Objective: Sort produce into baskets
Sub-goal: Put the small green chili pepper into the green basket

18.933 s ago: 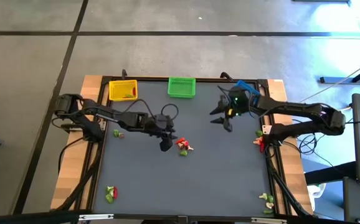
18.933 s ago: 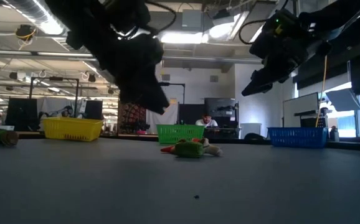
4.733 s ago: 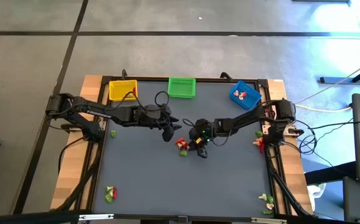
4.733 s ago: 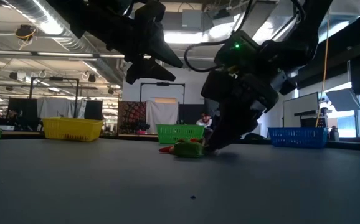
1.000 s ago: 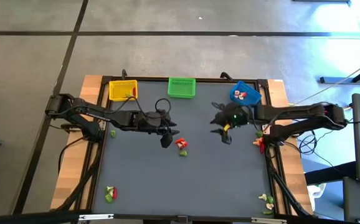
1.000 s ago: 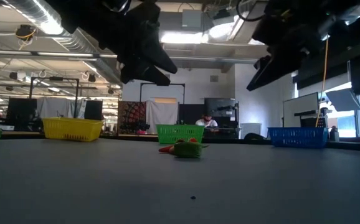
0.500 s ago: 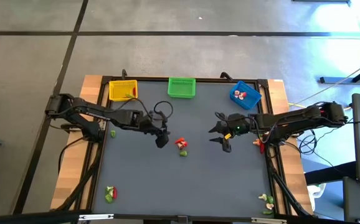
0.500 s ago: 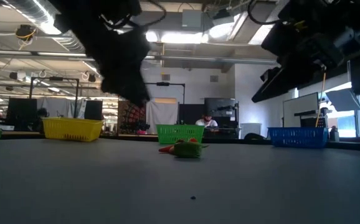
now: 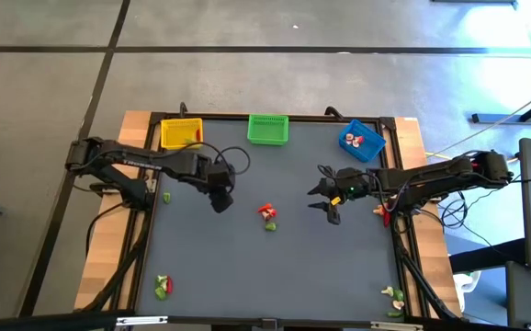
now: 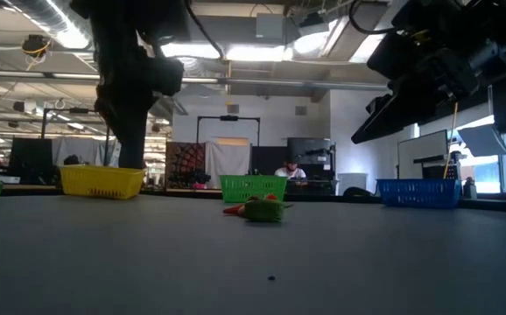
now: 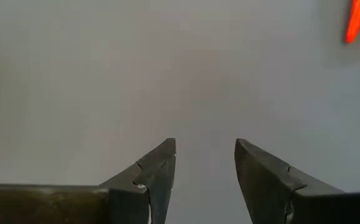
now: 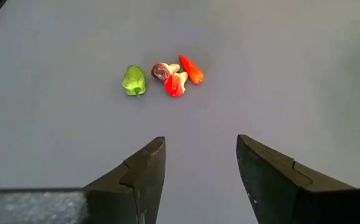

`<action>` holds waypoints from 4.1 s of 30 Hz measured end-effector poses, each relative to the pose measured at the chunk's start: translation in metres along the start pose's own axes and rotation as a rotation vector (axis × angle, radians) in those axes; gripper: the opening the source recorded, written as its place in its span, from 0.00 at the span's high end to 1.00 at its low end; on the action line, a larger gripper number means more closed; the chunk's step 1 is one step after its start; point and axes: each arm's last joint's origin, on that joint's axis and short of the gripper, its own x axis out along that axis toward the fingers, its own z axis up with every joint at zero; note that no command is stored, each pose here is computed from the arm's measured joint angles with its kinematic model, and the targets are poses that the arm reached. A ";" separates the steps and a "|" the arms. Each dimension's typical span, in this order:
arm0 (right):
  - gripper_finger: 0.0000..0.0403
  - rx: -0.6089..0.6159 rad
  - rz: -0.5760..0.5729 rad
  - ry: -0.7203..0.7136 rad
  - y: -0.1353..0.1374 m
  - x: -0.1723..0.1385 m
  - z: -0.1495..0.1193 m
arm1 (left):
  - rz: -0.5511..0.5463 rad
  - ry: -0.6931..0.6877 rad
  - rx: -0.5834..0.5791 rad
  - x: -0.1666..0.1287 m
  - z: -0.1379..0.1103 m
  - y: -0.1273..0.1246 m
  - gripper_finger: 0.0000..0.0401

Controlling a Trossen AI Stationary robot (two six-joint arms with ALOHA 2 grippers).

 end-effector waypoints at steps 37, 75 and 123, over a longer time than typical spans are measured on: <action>0.51 0.011 0.010 0.001 0.000 0.000 0.000 | 0.433 0.597 -0.198 0.023 -0.031 0.034 0.45; 0.51 0.024 -0.005 0.000 0.000 0.000 0.000 | 0.368 0.826 0.048 0.084 -0.079 0.057 0.45; 0.51 0.023 -0.033 -0.027 -0.001 0.000 0.002 | 0.087 0.230 0.225 0.022 0.056 0.005 0.82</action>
